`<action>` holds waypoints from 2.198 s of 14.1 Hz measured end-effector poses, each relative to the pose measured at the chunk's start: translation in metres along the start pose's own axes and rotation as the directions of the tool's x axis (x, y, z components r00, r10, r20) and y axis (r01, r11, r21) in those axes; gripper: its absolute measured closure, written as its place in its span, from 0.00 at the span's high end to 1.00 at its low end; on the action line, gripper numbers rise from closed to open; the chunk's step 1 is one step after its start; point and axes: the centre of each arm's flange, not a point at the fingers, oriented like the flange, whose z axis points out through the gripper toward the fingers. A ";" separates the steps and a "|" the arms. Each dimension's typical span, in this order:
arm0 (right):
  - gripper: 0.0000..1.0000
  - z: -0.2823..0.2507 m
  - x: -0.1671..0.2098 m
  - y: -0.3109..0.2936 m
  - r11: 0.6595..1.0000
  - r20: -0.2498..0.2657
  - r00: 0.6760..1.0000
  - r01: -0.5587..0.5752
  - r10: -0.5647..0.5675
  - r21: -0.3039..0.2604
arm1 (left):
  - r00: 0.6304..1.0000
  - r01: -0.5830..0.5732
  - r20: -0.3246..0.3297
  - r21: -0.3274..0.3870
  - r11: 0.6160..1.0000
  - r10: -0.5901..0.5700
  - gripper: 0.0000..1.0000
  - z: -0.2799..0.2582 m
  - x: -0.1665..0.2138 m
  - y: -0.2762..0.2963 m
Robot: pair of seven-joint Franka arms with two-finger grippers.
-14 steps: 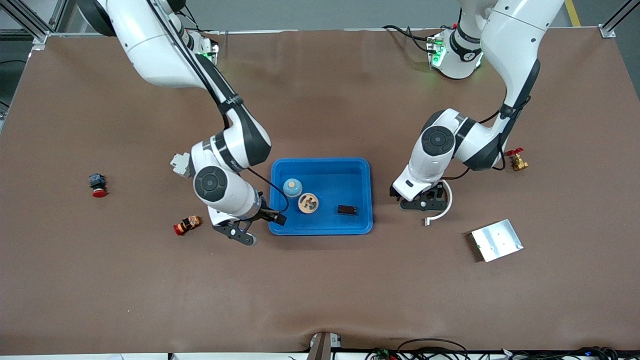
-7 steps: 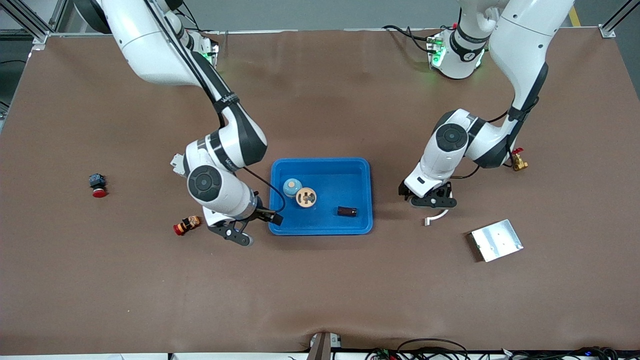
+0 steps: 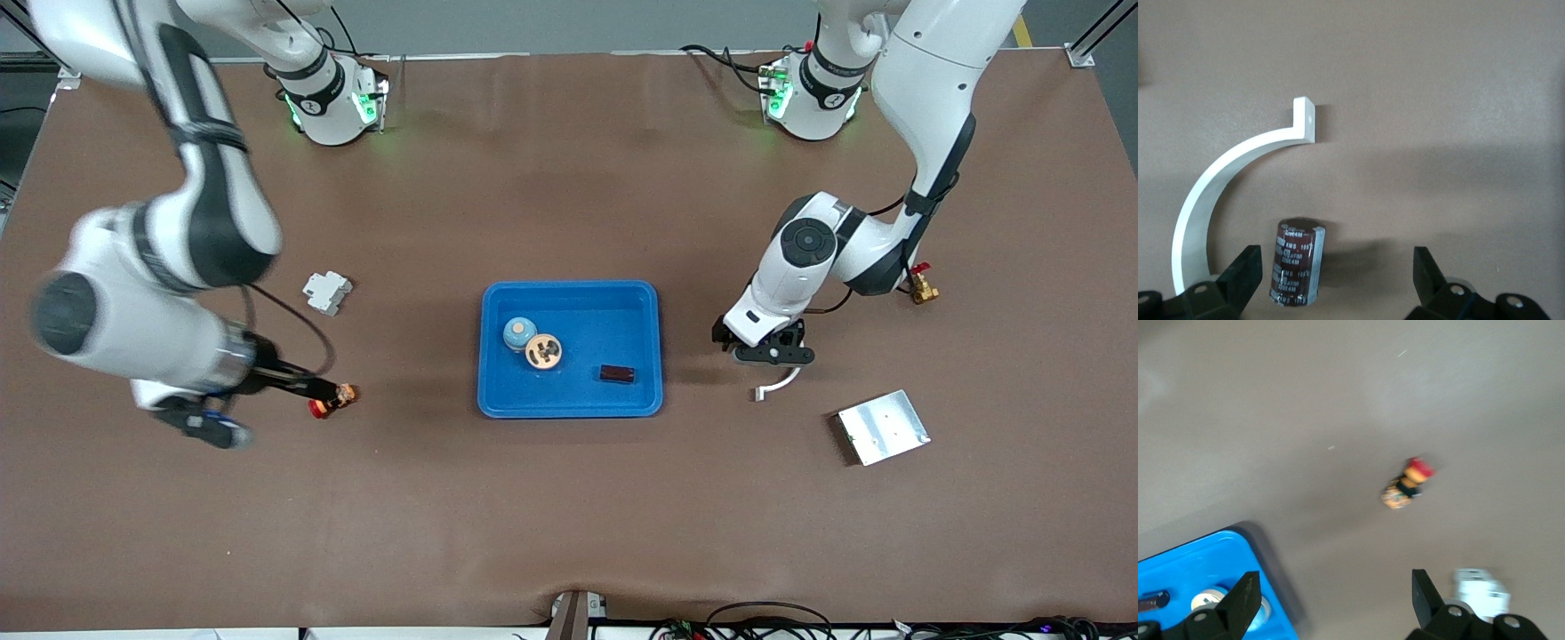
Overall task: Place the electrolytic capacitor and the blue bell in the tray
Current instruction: 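Grasp the second capacitor with the left gripper while the right gripper withdraws, then carry the capacitor over the tray with the left gripper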
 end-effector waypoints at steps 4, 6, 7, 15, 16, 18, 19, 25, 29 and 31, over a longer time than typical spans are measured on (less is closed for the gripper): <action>1.00 -0.085 -0.015 0.064 0.998 -0.011 0.998 0.058 -0.058 0.012 | 1.000 -0.016 0.001 0.010 1.000 0.016 1.00 0.007 -0.007 -0.012; 1.00 -0.120 -0.028 0.085 0.995 -0.035 0.994 0.103 -0.103 0.002 | 1.000 -0.011 0.002 0.013 1.000 0.011 1.00 0.010 -0.007 -0.020; 1.00 -0.136 -0.035 0.095 0.991 -0.053 0.990 0.133 -0.134 -0.019 | 1.000 -0.006 0.002 0.014 1.000 0.006 1.00 0.011 -0.007 -0.024; 1.00 -0.197 -0.067 0.145 0.977 -0.086 0.976 0.191 -0.199 -0.095 | 1.000 0.002 0.011 0.014 1.000 -0.002 0.70 0.015 -0.011 -0.030; 1.00 -0.194 -0.067 0.146 0.975 -0.074 0.977 0.194 -0.202 -0.108 | 1.000 0.002 0.010 0.014 1.000 -0.002 0.58 0.015 -0.011 -0.030; 1.00 -0.189 -0.068 0.144 0.972 -0.060 0.976 0.200 -0.209 -0.127 | 1.000 0.001 0.007 0.011 1.000 -0.001 0.39 0.015 -0.011 -0.029; 1.00 -0.188 -0.068 0.145 0.971 -0.057 0.976 0.200 -0.209 -0.130 | 1.000 0.001 0.006 0.010 1.000 -0.001 0.34 0.014 -0.011 -0.029; 1.00 -0.186 -0.069 0.143 0.969 -0.051 0.975 0.207 -0.215 -0.133 | 0.992 0.121 -0.027 -0.008 0.993 -0.122 0.34 0.005 0.000 -0.021; 1.00 -0.186 -0.069 0.143 0.969 -0.044 0.976 0.207 -0.214 -0.133 | 0.960 0.275 -0.050 -0.047 0.960 -0.277 0.34 -0.010 0.010 -0.002; 1.00 -0.186 -0.069 0.144 0.970 -0.041 0.976 0.205 -0.213 -0.133 | 0.913 0.401 -0.049 -0.078 0.913 -0.405 0.34 -0.019 0.015 0.010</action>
